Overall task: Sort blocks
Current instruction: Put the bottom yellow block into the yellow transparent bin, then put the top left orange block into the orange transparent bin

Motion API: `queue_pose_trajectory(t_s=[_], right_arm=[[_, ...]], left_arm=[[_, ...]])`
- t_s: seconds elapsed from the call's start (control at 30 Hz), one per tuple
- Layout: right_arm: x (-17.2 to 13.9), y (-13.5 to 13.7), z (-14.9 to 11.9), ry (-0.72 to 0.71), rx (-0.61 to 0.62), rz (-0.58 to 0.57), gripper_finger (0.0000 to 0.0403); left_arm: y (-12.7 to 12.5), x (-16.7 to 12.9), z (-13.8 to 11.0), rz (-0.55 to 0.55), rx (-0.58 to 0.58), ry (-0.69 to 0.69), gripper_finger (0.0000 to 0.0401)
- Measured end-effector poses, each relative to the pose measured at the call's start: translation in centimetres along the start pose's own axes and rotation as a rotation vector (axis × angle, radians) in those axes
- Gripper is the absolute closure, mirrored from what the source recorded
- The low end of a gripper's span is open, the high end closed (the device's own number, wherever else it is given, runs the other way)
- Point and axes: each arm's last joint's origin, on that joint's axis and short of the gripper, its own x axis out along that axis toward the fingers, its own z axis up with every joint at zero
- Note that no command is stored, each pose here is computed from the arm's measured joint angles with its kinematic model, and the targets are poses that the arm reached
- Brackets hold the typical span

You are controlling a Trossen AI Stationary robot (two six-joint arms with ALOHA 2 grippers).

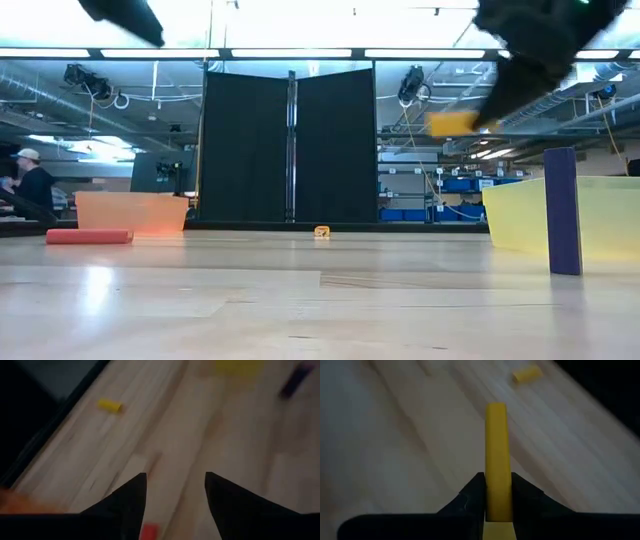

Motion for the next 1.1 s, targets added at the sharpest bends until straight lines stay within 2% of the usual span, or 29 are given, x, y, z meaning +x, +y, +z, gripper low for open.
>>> queue_pose_trajectory(t_s=[0.17, 0.33, 0.43, 0.6, 0.73, 0.87, 1.1], right_arm=[[-0.5, -3.1, -3.2, 0.125, 0.092, -0.028, 0.0332], [0.2, -4.1, -5.4, 0.266, 0.137, -0.053, 0.0332], [0.4, -4.2, -5.8, 0.280, 0.158, -0.062, 0.0284], [-0.4, -3.7, -5.4, 0.242, 0.162, -0.013, 0.0166], [-1.7, -2.6, -4.1, 0.128, 0.163, 0.088, 0.0104], [-2.6, -1.4, -2.6, 0.044, 0.149, 0.189, 0.0082], [-3.3, 0.2, -0.7, -0.052, 0.085, 0.298, 0.0093]], left_arm=[[1.2, 2.1, -0.4, 0.057, -0.022, 0.108, 0.0192], [2.5, 4.4, -1.4, 0.116, -0.034, 0.206, 0.0192], [3.2, 5.9, -2.1, 0.131, -0.041, 0.268, 0.0192], [4.1, 8.4, -3.2, 0.078, -0.045, 0.358, 0.0192], [5.1, 10.0, -4.7, 0.045, -0.046, 0.446, 0.0192], [6.0, 11.1, -6.4, 0.037, -0.040, 0.541, 0.0192], [5.8, 12.5, -8.6, -0.095, -0.046, 0.580, 0.0192]])
